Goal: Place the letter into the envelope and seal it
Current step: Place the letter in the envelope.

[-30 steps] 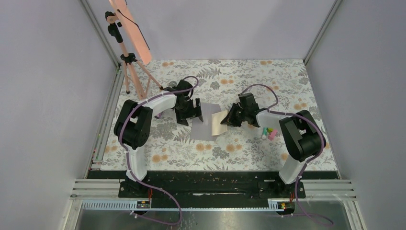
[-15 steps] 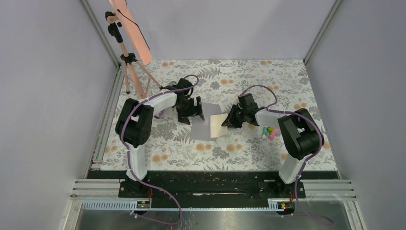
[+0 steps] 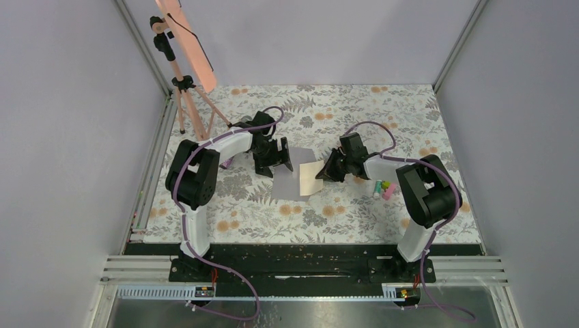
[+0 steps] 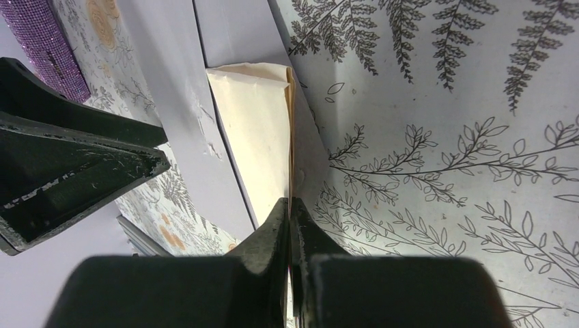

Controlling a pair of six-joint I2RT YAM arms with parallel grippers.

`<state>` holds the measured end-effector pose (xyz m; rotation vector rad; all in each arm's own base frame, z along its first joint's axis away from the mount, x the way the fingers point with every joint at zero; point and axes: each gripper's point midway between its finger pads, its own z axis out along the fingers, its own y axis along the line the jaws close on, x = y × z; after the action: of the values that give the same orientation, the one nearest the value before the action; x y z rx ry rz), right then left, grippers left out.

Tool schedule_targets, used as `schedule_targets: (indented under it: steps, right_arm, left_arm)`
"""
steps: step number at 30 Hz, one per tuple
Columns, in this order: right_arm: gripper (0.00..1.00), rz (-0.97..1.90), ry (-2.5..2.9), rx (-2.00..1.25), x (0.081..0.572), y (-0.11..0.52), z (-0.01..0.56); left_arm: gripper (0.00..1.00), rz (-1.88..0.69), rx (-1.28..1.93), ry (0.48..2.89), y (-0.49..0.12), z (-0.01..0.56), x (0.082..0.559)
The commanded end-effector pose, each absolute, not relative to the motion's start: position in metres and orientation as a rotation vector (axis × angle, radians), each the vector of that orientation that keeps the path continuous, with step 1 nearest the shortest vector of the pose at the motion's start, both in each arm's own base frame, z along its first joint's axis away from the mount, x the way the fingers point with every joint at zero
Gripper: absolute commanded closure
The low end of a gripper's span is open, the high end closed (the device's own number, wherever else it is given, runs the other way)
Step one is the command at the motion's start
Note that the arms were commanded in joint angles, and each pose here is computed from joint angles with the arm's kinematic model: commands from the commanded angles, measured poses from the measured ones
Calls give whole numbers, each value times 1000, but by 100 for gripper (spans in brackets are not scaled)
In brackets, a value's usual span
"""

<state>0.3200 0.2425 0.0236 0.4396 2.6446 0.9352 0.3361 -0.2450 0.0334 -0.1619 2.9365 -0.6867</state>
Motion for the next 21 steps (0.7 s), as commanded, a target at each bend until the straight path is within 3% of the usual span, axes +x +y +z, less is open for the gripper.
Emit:
schedule_targets:
  steps: [1,21]
  right_arm:
    - [100,971,2612,467,332,249,32]
    - [100,1155,2537,388,337,278,36]
  left_arm:
    - [17,-676,-147,2961,-245,13,336]
    - [18,-709,-148,2968,-249,13,335]
